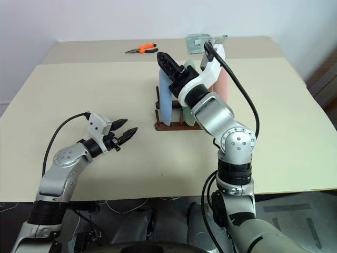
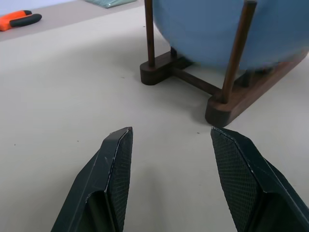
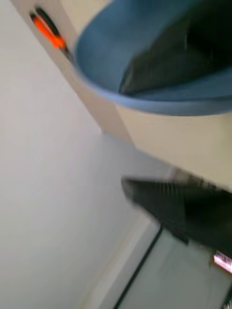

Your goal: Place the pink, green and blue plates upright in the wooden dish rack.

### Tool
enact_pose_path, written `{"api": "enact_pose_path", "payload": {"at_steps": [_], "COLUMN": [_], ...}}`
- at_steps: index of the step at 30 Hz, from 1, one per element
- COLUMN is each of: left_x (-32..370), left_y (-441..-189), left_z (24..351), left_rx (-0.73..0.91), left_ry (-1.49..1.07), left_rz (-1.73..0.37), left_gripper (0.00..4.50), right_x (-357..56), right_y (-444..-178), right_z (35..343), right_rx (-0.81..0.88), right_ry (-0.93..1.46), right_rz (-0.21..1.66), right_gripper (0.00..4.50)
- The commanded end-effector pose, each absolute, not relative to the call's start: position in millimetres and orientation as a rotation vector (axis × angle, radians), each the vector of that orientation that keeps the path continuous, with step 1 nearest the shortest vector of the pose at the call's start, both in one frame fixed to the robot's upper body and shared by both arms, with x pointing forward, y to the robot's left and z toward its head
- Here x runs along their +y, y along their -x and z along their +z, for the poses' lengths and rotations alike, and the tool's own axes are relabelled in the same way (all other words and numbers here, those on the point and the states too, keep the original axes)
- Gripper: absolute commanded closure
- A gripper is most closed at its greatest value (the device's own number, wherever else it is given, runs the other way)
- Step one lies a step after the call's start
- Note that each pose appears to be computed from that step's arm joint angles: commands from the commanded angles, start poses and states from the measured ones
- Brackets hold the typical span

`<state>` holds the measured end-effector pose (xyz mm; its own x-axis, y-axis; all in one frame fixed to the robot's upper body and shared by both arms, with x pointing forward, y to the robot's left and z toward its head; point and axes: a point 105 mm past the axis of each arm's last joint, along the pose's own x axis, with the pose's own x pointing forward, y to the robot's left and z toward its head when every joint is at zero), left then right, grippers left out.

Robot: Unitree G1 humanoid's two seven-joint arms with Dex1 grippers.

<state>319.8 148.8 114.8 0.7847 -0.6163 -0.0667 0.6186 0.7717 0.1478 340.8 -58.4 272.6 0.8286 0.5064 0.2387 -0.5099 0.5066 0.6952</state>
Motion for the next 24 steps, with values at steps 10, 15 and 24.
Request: {"api": "enact_pose_path", "payload": {"at_steps": [10, 15, 24], "left_x": [143, 151, 158], "left_y": [-317, -321, -317], "left_z": [117, 102, 88], "left_rx": [-0.013, 0.016, 0.021], "left_ry": [-0.198, -0.216, -0.233], "left_rz": [-0.68, -0.646, -0.617], "left_gripper": [1.88, 1.88, 1.88], "right_x": [-220, -279, -282], "right_y": [-297, -302, -304], "right_z": [323, 238, 147], "right_rx": [-0.431, -0.126, 0.075], "right_ry": [-0.073, 0.141, 0.25], "right_rz": [0.49, 0.31, 0.358], "right_gripper": [1.01, 1.01, 1.01]}}
